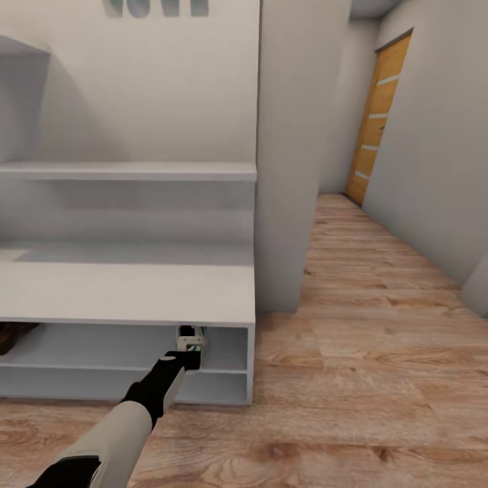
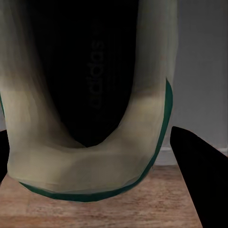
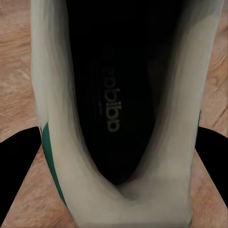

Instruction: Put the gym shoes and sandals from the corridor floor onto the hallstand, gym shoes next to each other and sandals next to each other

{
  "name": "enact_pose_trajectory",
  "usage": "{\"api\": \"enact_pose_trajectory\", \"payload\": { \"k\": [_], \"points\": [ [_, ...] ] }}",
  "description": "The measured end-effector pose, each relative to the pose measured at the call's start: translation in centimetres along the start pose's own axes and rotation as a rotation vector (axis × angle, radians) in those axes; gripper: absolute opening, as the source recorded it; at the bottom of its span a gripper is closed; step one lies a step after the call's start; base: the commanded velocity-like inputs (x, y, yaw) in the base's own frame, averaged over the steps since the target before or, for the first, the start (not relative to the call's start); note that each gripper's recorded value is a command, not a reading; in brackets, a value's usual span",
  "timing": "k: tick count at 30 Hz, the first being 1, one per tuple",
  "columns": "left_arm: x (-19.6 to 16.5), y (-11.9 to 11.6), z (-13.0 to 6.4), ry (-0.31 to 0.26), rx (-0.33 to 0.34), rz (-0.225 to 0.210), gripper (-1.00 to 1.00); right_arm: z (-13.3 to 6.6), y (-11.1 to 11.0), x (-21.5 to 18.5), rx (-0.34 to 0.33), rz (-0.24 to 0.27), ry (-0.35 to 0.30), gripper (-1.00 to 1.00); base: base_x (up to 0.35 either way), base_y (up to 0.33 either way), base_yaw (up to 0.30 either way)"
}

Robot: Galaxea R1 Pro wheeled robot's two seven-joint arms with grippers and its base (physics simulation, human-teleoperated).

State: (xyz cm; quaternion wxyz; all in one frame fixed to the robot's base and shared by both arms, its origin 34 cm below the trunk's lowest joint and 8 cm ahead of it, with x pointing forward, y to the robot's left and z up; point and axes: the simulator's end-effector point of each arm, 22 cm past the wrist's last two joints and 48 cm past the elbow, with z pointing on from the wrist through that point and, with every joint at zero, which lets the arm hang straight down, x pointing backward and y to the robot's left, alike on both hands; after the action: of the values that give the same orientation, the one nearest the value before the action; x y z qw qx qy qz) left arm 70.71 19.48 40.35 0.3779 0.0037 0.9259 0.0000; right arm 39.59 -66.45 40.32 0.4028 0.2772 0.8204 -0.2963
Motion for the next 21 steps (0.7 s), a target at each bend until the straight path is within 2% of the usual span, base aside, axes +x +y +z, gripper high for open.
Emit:
{"api": "enact_pose_trajectory", "payload": {
  "k": [11, 21],
  "points": [
    [0.13, -0.01, 0.03, 0.003, 0.0, -0.001, -1.0, 0.01, -0.03, 0.02, 0.001, 0.001, 0.0, -1.0, 0.069, 0.0, 0.0],
    [0.16, 0.08, 0.04, 0.003, -0.001, -0.001, -1.0, 0.01, -0.05, 0.01, 0.001, 0.001, 0.0, -1.0, 0.147, 0.0, 0.0]
  ]
}}
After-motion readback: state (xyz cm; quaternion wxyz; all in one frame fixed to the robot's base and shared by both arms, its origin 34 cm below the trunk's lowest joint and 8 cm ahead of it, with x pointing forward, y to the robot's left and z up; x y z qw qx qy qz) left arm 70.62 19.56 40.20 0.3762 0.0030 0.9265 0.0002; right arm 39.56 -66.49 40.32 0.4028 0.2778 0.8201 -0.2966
